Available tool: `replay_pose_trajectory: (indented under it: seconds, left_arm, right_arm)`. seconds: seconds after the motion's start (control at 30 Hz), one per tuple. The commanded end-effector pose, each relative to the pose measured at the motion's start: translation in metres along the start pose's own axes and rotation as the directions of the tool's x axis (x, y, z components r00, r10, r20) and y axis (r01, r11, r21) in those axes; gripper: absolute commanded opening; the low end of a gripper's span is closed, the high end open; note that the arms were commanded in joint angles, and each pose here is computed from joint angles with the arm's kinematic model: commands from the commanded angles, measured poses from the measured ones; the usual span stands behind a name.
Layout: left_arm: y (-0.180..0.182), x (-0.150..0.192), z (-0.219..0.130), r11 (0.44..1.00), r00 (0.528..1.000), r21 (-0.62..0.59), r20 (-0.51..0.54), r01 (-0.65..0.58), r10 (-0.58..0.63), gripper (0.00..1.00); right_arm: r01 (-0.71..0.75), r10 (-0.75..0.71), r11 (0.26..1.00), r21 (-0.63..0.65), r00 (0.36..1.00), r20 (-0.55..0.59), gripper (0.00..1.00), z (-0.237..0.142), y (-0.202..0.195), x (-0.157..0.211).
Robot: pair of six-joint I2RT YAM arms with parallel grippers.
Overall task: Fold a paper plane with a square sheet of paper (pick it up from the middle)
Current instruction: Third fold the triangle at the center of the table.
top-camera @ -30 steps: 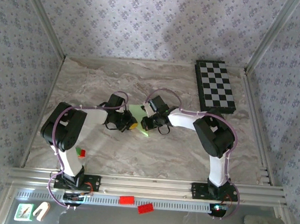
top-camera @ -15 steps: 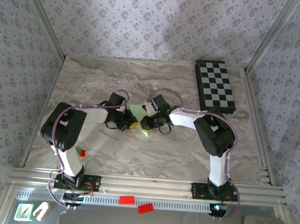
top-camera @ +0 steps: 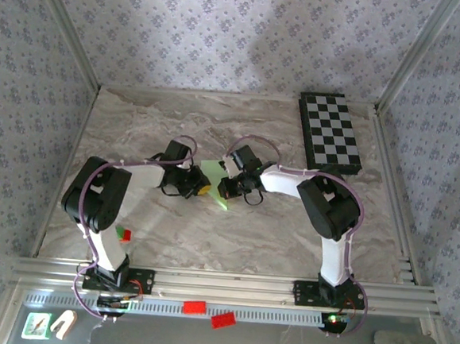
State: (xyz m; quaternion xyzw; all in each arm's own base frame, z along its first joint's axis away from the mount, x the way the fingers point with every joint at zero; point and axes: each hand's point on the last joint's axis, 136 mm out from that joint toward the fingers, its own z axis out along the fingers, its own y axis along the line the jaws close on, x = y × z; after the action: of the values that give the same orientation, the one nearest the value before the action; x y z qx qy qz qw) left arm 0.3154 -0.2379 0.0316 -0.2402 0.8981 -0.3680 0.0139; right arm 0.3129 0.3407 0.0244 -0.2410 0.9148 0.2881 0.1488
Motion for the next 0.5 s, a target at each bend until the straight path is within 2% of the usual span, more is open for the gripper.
replay_pose_trajectory:
  seconds: [0.0, 0.23, 0.47]
  left_arm:
    - [-0.009, -0.001, -0.008, 1.0, 1.0, 0.018, 0.007, -0.023, 0.023, 0.13]
    - [-0.021, 0.007, -0.005, 0.996, 0.998, 0.064, -0.024, -0.062, 0.063, 0.14]
    - [-0.019, 0.018, 0.002, 0.995, 0.995, 0.058, -0.051, -0.083, 0.086, 0.14]
  right_arm:
    - [-0.049, 0.052, 0.996, 0.07, 0.998, -0.035, 0.03, 0.006, -0.018, 0.009]
    - [-0.064, 0.067, 0.994, 0.084, 0.997, -0.034, 0.02, 0.007, -0.021, 0.01]
    - [-0.065, 0.069, 0.994, 0.091, 0.997, -0.04, 0.02, 0.008, -0.023, 0.011]
